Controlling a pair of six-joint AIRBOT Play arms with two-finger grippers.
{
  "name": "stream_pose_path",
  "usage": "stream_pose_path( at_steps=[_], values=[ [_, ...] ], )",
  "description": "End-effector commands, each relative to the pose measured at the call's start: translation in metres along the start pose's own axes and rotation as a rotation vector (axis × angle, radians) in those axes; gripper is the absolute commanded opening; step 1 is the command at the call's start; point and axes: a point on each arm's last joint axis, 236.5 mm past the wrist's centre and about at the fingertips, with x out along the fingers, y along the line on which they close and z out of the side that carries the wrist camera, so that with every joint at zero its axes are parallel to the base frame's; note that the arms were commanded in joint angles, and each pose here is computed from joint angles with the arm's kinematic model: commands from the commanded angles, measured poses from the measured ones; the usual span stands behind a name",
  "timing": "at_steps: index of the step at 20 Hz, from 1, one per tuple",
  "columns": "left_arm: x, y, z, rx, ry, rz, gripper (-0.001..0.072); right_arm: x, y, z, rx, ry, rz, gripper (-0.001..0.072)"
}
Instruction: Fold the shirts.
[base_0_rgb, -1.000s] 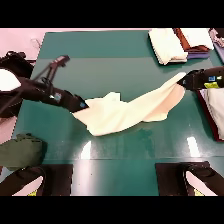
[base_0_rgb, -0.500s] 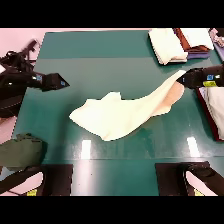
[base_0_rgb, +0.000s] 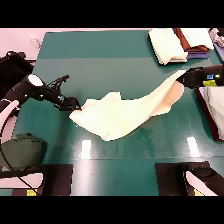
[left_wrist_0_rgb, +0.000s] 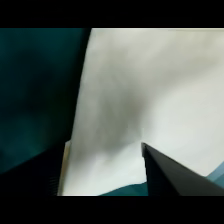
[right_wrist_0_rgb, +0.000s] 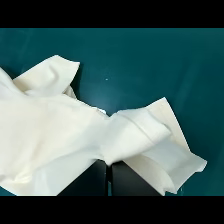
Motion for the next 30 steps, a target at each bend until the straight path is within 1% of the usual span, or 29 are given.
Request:
stream_pose_path(
  at_steps=[1, 5, 6, 7, 8, 10, 12, 14, 15, 17, 18, 21, 24, 26, 28, 30],
  values=[
    [0.009, 0.011, -0.010, 0.001, 0.047, 0.037, 0.0567, 0.000, 0.001, 0.000, 0.003, 0.001, 0.003, 0.0016],
    [0.008, 0.002, -0.020, -0.001, 0.092, 0.003, 0.0564, 0.000, 0.002, 0.000, 0.004, 0.000, 0.008, 0.0016],
    [0.007, 0.000, -0.023, -0.001, 0.106, -0.005, 0.0406, 0.000, 0.002, 0.000, 0.004, 0.000, 0.008, 0.0016],
    [0.004, -0.002, -0.024, 0.003, 0.115, -0.010, 0.0185, 0.000, 0.002, 0.000, 0.004, -0.001, 0.008, 0.0016],
    [-0.001, -0.005, -0.022, 0.013, 0.106, -0.011, 0.0030, 0.000, 0.002, 0.000, 0.004, -0.002, 0.008, 0.0016],
    [-0.023, -0.016, -0.004, 0.053, 0.022, 0.003, 0.0024, -0.003, 0.003, 0.003, 0.000, -0.013, 0.006, 0.0016],
    [-0.077, -0.037, 0.028, 0.102, -0.150, 0.030, 0.0024, -0.019, 0.008, 0.022, -0.020, -0.076, 0.006, 0.0016],
    [-0.168, -0.077, 0.057, 0.191, -0.400, 0.060, 0.0023, -0.054, 0.020, 0.054, -0.058, -0.191, 0.006, 0.0016],
    [-0.226, -0.104, 0.065, 0.260, -0.552, 0.083, 0.0024, -0.077, 0.027, 0.070, -0.084, -0.258, 0.003, 0.0016],
    [-0.344, -0.164, 0.055, 0.384, -0.860, 0.126, 0.0024, -0.126, 0.044, 0.098, -0.130, -0.393, 0.005, 0.0016],
    [-0.402, -0.197, 0.038, 0.454, -1.020, 0.150, 0.0024, -0.151, 0.053, 0.108, -0.153, -0.455, 0.005, 0.0016],
    [-0.523, -0.267, -0.034, 0.582, -1.389, 0.217, 0.0023, -0.216, 0.068, 0.123, -0.209, -0.604, -0.027, 0.0016],
    [-0.586, -0.297, -0.089, 0.620, -1.611, 0.261, 0.0022, -0.262, 0.066, 0.125, -0.236, -0.693, -0.104, 0.0015],
    [-0.602, -0.307, -0.101, 0.639, -1.679, 0.254, 0.0021, -0.278, 0.062, 0.125, -0.233, -0.722, -0.142, 0.0015],
    [-0.601, -0.305, -0.097, 0.628, -1.675, 0.246, 0.0021, -0.279, 0.061, 0.125, -0.227, -0.724, -0.147, 0.0014],
    [-0.585, -0.290, -0.072, 0.586, -1.620, 0.240, 0.0021, -0.263, 0.055, 0.129, -0.207, -0.686, -0.144, 0.0014]
  ],
)
